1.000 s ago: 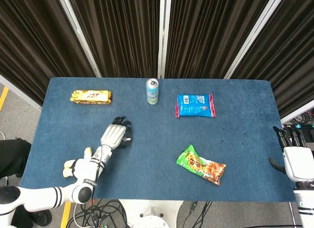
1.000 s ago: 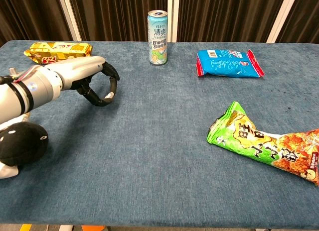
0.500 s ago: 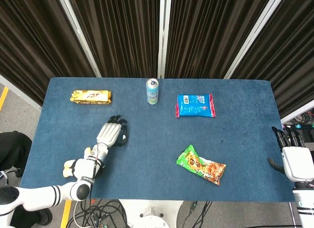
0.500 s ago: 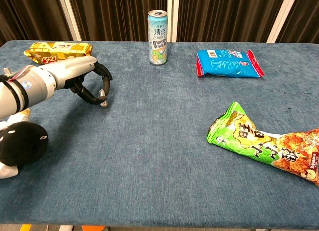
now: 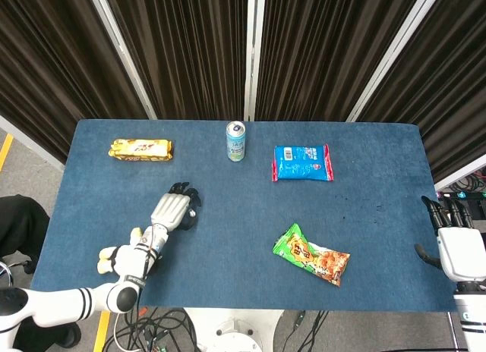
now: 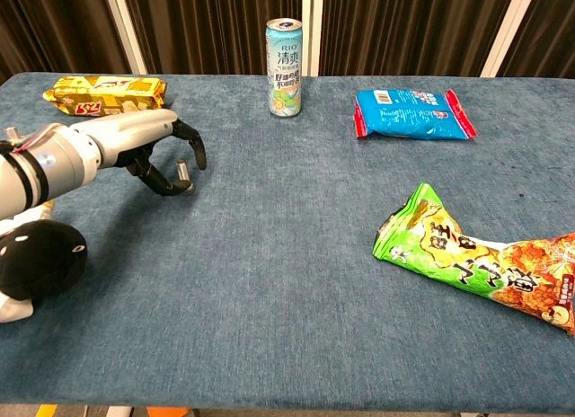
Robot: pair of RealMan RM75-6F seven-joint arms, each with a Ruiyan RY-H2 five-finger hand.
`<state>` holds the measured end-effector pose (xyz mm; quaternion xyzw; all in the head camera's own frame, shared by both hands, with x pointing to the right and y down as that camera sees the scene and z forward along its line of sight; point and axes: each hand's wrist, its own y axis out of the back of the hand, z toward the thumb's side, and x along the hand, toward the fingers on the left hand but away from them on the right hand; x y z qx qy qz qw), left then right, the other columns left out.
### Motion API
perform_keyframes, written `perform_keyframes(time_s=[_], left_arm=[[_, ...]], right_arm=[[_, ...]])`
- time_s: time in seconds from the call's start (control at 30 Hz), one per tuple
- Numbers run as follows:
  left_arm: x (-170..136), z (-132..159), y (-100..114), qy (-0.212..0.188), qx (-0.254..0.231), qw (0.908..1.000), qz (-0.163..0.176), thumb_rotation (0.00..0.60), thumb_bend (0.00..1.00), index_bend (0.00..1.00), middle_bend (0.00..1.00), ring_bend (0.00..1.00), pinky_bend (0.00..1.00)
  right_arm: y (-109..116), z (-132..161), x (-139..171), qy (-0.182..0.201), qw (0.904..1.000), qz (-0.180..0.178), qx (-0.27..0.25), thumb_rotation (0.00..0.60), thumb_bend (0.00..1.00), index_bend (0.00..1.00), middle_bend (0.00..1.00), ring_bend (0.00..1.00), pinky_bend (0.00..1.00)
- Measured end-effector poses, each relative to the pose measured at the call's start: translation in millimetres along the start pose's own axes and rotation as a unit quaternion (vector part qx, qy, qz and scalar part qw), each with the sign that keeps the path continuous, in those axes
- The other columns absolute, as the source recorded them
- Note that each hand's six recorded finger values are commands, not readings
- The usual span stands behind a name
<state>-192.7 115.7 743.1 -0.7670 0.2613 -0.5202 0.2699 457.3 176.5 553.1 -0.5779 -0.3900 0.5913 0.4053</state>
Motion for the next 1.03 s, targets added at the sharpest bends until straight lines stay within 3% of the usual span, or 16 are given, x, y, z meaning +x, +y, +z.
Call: perform_keyframes(time_s=[0.13, 0.27, 0.4, 0.5, 0.6, 0.8, 1.03], left_arm=[[-6, 1, 8, -0.006, -0.002, 1.0000, 0.005, 0.600, 0.32, 0.19, 0.14, 0.01, 0.00], [-17, -16, 38, 0.004, -0.001, 0.9992, 0.041, 0.600, 0.23, 0.19, 0.14, 0.01, 0.00], [-41, -55, 80, 0.039, 0.013, 0.9940, 0.101, 0.600, 0.15, 0.20, 0.14, 0.01, 0.00], [-74, -97, 112, 0.081, 0.034, 0.9843, 0.153, 0.600, 0.13, 0.21, 0.14, 0.01, 0.00], [-110, -131, 128, 0.115, 0.052, 0.9747, 0.185, 0.600, 0.13, 0.21, 0.14, 0.01, 0.00], [-173, -167, 118, 0.157, 0.076, 0.9644, 0.199, 0.600, 0.13, 0.23, 0.14, 0.01, 0.00], [-225, -171, 95, 0.172, 0.080, 0.9591, 0.211, 0.600, 0.12, 0.23, 0.14, 0.01, 0.00]], right_arm=[[-1, 0, -2, 0.002, 1.0000, 0.003, 0.001, 0.600, 0.12, 0.06, 0.16, 0.00, 0.06], [1, -3, -5, 0.003, 1.0000, 0.005, -0.001, 0.600, 0.12, 0.06, 0.16, 0.00, 0.06], [4, -5, -7, 0.005, 0.9999, 0.005, -0.015, 0.600, 0.15, 0.06, 0.17, 0.00, 0.06], [3, -6, -8, 0.009, 0.9994, 0.007, -0.032, 0.600, 0.15, 0.06, 0.16, 0.00, 0.01], [1, -6, -7, 0.015, 0.9989, 0.013, -0.043, 0.600, 0.15, 0.06, 0.16, 0.00, 0.00], [-2, 0, -5, 0.025, 0.9982, 0.014, -0.052, 0.600, 0.15, 0.06, 0.15, 0.00, 0.00], [-6, 6, -1, 0.031, 0.9972, 0.019, -0.066, 0.600, 0.15, 0.06, 0.15, 0.00, 0.00]])
